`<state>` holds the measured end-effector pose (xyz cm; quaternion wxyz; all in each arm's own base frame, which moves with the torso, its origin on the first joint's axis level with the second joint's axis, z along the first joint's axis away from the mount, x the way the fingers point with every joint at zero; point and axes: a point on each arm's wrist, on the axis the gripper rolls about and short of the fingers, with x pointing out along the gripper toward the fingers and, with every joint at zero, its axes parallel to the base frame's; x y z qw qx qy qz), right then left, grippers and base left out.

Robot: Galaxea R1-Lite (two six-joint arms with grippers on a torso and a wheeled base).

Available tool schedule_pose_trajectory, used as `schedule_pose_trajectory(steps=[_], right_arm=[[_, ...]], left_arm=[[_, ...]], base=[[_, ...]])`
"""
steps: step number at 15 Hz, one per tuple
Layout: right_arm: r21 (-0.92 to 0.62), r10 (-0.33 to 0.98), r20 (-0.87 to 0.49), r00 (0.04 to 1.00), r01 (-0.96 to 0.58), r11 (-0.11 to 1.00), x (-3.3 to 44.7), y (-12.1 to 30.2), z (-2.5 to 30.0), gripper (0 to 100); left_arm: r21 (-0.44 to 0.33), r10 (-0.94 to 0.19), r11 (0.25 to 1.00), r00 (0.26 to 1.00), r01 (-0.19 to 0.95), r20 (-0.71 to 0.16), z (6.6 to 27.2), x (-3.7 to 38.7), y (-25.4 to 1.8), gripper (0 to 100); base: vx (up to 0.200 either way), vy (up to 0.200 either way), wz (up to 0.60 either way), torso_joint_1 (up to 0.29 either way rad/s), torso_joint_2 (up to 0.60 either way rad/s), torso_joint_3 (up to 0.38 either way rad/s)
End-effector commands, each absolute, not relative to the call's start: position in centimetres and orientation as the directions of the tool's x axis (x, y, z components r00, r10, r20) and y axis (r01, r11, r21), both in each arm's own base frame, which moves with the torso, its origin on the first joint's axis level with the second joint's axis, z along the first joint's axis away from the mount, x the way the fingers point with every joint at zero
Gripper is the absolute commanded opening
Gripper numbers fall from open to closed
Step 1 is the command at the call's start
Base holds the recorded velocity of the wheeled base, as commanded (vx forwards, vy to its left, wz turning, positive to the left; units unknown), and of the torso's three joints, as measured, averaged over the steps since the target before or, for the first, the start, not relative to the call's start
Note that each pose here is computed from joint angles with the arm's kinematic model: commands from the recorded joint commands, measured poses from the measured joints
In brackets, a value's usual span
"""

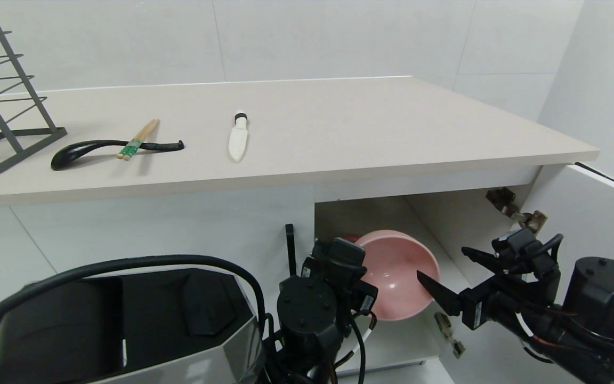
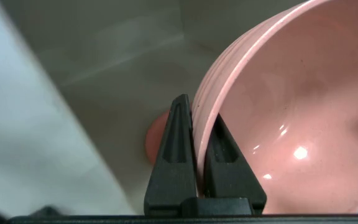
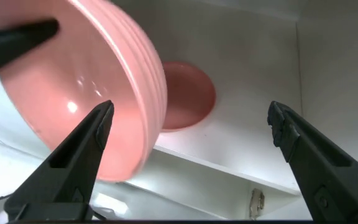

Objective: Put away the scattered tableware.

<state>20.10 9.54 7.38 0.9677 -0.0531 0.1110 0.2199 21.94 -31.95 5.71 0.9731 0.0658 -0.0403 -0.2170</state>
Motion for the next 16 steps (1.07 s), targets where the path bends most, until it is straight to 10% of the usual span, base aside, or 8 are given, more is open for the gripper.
schedule_pose_trajectory(steps=[1, 12, 13, 16], right_arm=[[-0.054, 0.396, -0.240, 0.886, -0.420, 0.906, 20.6, 9.3, 7.2, 100], [-0.052, 0.384, -0.210, 0.899, -0.402, 0.914, 21.2, 9.1, 7.7, 100], [-0.052, 0.384, -0.209, 0.900, -0.402, 0.914, 21.2, 9.1, 7.7, 0], [-0.052, 0.388, -0.194, 0.901, -0.404, 0.913, 21.1, 9.2, 8.0, 0]], left_arm=[[0.131, -0.427, 0.900, 0.901, 0.416, 0.078, 6.4, 22.1, -32.4, 0], [0.119, -0.448, 0.892, 0.885, 0.435, 0.127, 7.4, 22.1, -33.6, 0], [0.119, -0.451, 0.891, 0.883, 0.438, 0.126, 7.4, 22.0, -33.6, 0], [0.127, -0.498, 0.866, 0.858, 0.484, 0.128, 7.3, 21.9, -33.8, 0]], base=[[0.000, 0.000, 0.00, 0.000, 0.00, 0.000], [0.000, 0.000, 0.00, 0.000, 0.00, 0.000], [0.000, 0.000, 0.00, 0.000, 0.00, 0.000], [0.000, 0.000, 0.00, 0.000, 0.00, 0.000]])
